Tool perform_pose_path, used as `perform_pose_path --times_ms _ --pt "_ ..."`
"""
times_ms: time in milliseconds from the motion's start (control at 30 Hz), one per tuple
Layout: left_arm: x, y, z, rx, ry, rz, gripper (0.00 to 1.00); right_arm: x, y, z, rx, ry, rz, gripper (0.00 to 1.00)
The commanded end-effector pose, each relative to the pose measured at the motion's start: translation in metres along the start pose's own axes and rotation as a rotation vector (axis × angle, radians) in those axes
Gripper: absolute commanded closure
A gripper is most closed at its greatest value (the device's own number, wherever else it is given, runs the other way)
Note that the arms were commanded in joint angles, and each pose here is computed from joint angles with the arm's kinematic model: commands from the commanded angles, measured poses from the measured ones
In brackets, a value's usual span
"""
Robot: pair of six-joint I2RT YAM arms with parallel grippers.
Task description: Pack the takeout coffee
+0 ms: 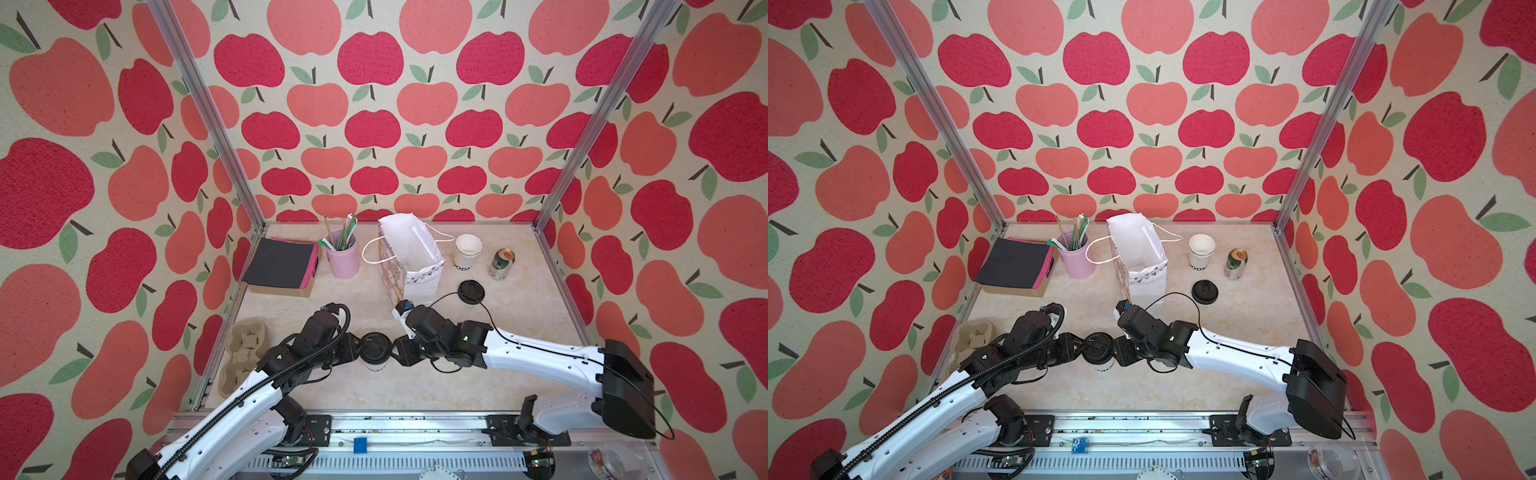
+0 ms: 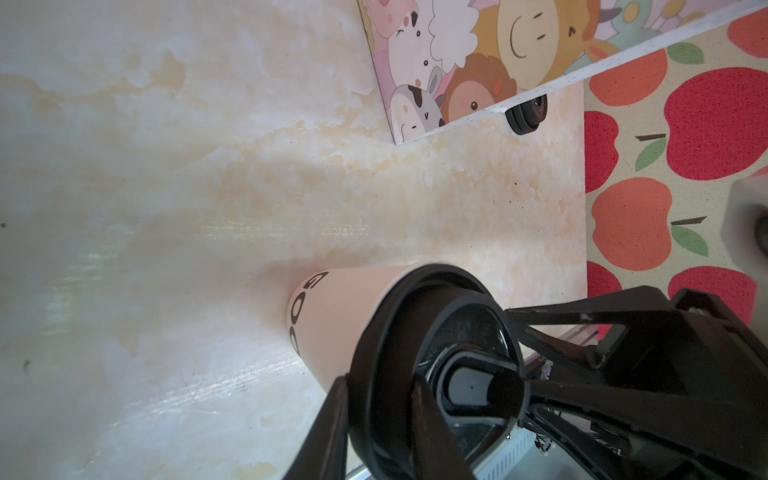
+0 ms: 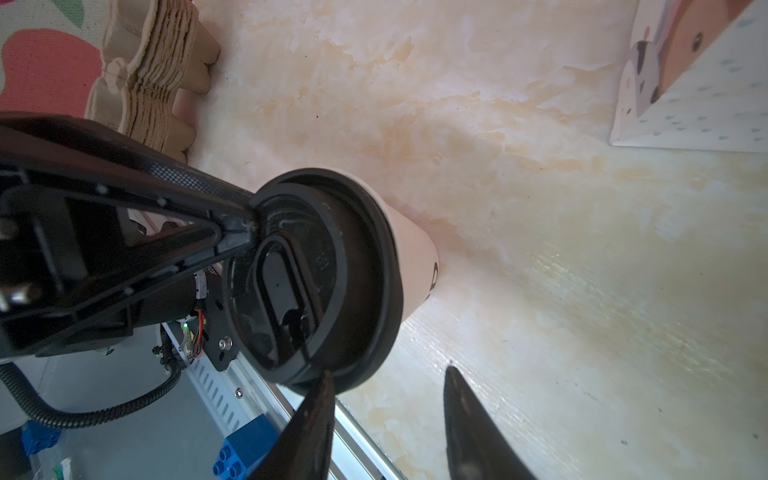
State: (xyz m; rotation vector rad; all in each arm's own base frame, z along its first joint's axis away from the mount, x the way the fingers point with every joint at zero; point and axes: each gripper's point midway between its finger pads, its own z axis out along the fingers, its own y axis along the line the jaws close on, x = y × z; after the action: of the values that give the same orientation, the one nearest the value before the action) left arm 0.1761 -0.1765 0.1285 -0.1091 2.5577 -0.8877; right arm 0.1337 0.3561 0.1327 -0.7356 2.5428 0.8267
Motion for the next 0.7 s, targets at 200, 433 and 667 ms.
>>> perform_pose_path --times_ms 200,433,667 --pt "0.033 0.051 0.006 -0.197 0.108 -0.016 0.75 0.021 -0.028 0.019 0.129 0.089 0.033 0.56" --pt "0.034 0.053 0.007 -0.202 0.11 -0.021 0.75 0.036 -0.039 0.027 0.17 0.143 0.055 0.56" --pt "0.035 0.055 0.007 -0.211 0.11 -0.023 0.75 0.042 -0.044 0.03 0.17 0.17 0.082 0.56"
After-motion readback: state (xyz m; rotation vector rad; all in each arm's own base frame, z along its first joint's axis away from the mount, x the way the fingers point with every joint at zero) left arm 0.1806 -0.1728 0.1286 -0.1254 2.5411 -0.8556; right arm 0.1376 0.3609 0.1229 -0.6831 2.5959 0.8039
